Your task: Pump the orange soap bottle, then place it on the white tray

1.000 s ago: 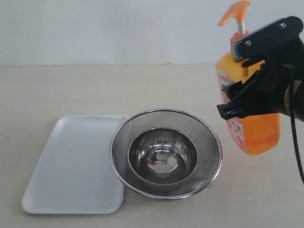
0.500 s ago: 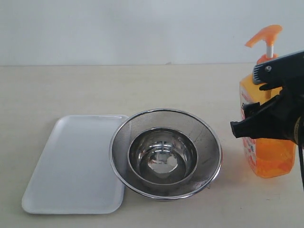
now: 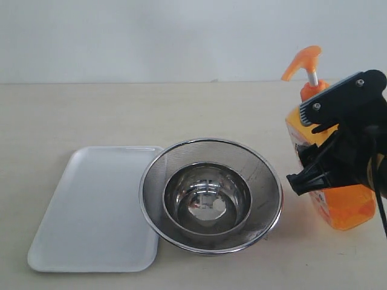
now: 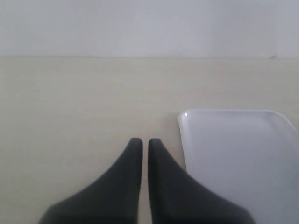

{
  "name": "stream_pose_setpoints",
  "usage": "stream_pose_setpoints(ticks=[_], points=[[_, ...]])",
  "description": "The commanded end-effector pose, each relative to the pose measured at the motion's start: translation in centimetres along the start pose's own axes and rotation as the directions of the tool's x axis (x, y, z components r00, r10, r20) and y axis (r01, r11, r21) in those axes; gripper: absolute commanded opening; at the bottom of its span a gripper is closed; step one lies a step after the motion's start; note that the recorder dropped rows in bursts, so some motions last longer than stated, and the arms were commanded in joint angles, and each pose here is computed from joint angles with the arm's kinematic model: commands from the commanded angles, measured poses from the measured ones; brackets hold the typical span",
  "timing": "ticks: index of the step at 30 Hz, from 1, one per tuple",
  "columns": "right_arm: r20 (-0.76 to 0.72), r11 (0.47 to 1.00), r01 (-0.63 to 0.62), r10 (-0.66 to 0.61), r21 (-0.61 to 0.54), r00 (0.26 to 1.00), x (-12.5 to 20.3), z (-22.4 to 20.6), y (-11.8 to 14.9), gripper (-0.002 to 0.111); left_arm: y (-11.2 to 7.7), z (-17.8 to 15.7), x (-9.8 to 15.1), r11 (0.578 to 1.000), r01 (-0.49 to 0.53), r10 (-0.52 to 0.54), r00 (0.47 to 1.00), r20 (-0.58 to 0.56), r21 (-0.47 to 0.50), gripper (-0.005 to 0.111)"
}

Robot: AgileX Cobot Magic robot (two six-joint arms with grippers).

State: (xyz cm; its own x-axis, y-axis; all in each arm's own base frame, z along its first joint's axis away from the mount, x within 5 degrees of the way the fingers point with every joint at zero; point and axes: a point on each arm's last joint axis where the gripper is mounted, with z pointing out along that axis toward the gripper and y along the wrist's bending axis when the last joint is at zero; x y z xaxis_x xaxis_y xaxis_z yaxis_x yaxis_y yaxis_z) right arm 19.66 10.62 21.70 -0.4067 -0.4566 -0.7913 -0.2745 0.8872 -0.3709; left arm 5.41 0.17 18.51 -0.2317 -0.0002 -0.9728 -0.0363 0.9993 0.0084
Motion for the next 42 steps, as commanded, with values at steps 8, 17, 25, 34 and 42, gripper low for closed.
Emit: stream_pose_setpoints(ticks=[8,17,25,34,42], points=[[0.090,0.998,0.028,-0.033,0.061,0.995,-3.1,0.0,-0.7,0.000,0.0,0.0,0.0,1.000,-0.001,0.001,1.000,0.006,-0.003,0.005],[0.016,0.993,0.079,-0.081,0.092,0.997,-2.9,2.5,0.5,0.000,0.0,0.0,0.0,1.000,-0.001,0.001,1.000,0.006,-0.003,0.005],[0.007,0.993,0.078,-0.079,0.086,0.997,-3.1,3.2,0.9,0.000,0.0,0.0,0.0,1.000,-0.001,0.001,1.000,0.006,-0.003,0.005],[0.013,0.997,0.004,-0.005,0.077,1.000,-3.1,3.2,1.0,0.000,0.0,0.0,0.0,1.000,-0.001,0.001,1.000,0.006,-0.003,0.005],[0.013,0.997,-0.002,0.001,0.077,1.000,-3.1,3.2,1.0,0.000,0.0,0.0,0.0,1.000,-0.001,0.001,1.000,0.006,-0.003,0.005]])
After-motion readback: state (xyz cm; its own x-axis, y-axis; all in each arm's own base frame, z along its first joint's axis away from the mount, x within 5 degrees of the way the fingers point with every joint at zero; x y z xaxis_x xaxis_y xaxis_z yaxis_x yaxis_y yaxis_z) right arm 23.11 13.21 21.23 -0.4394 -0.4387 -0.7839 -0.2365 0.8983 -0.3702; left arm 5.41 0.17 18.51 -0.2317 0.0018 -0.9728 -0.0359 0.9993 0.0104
